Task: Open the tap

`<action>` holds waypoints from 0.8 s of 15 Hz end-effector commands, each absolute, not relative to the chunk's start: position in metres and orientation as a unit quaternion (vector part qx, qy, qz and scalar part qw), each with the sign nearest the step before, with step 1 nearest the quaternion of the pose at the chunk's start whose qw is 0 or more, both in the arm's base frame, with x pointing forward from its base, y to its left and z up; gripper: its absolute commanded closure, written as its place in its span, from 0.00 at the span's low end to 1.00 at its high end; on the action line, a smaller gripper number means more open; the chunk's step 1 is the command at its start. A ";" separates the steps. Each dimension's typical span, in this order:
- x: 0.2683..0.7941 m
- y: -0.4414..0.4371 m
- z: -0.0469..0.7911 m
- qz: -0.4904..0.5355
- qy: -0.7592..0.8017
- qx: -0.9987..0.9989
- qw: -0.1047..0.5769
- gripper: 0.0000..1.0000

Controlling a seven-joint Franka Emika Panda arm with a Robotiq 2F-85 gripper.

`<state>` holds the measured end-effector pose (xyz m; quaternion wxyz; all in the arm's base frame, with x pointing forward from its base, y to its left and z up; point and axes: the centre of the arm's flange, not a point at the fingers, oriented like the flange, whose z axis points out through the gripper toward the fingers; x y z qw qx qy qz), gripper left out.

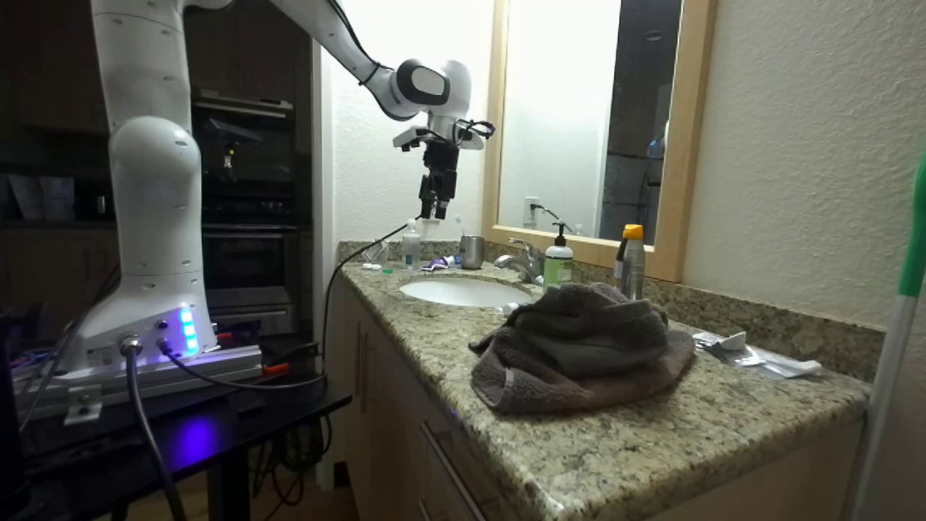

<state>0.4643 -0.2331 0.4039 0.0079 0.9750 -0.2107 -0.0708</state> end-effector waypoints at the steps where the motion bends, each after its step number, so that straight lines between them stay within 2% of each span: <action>1: 0.548 -0.249 0.437 -0.058 -0.218 0.974 0.029 0.00; 3: 0.580 -0.198 0.450 -0.033 -0.238 0.970 0.046 0.00; 4: 0.538 -0.220 0.434 -0.033 -0.227 0.973 0.031 0.00; 8: 0.547 -0.213 0.436 -0.030 -0.230 0.972 0.034 0.00; 9: 0.549 -0.220 0.424 -0.030 -0.232 0.971 0.053 0.00; 12: 0.597 -0.235 0.387 -0.029 -0.315 0.946 0.073 0.00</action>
